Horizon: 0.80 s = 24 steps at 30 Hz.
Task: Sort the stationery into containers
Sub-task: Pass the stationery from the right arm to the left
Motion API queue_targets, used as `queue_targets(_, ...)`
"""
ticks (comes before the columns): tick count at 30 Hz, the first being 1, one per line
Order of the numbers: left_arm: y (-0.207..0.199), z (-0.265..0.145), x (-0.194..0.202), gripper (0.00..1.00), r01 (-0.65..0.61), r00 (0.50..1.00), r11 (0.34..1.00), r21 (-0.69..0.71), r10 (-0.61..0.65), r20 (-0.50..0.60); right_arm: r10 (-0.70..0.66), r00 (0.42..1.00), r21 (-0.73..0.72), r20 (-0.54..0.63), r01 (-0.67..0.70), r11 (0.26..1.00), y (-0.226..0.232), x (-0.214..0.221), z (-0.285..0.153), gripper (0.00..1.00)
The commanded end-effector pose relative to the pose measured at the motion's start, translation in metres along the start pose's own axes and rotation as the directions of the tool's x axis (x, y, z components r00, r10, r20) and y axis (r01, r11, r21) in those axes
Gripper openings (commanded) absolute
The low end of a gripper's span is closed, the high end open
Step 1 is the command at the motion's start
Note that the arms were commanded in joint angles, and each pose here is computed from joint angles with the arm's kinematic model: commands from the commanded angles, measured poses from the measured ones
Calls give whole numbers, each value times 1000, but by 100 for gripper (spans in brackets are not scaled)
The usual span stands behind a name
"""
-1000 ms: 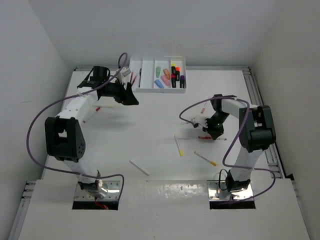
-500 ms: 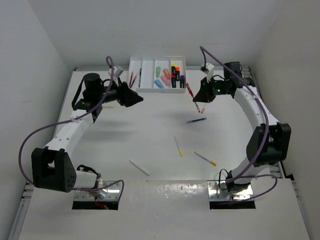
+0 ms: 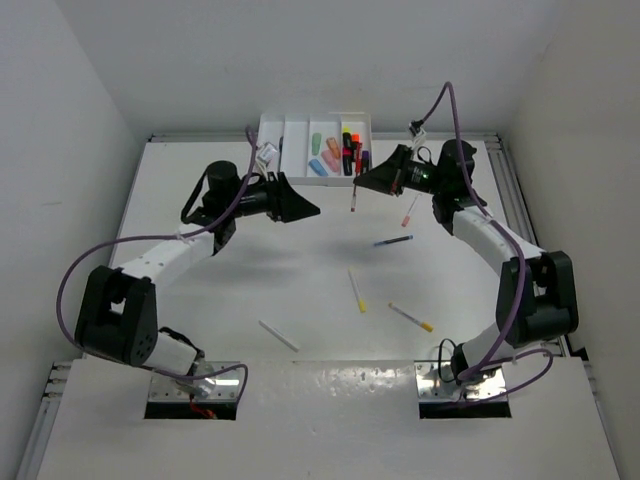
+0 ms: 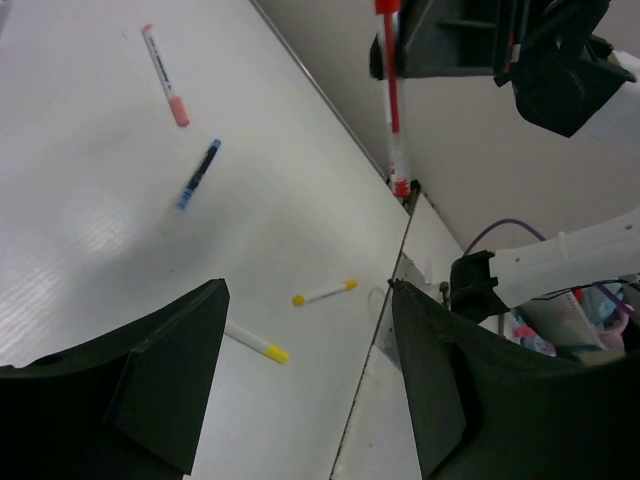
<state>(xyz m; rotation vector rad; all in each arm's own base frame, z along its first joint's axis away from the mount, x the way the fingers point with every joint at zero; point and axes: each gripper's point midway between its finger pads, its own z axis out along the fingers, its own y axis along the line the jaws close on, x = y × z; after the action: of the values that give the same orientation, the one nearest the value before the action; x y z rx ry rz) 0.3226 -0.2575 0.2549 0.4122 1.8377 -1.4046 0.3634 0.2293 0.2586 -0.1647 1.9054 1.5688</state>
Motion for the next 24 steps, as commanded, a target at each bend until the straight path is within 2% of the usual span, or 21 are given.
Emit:
queue_targets(1,-13,11,-7,73,18,999,998,56,-20,34,-3,997,-130,78,13,991,42,-21,-4,0)
queue_targets(9,-37,24,-16,77,35,997,984,175,-46,57,41,996,-138,75,-30,990,38,-16,0,0)
queue_targets(18,-62,53,-22,75,-29,999,969,245,21,33,46,996,-140,70,-36,989,37,-17,4,0)
queue_targets(24,-71,64,-25,75,-29,999,959,281,21,32,50,997,-138,67,-40,990,34,-15,4,0)
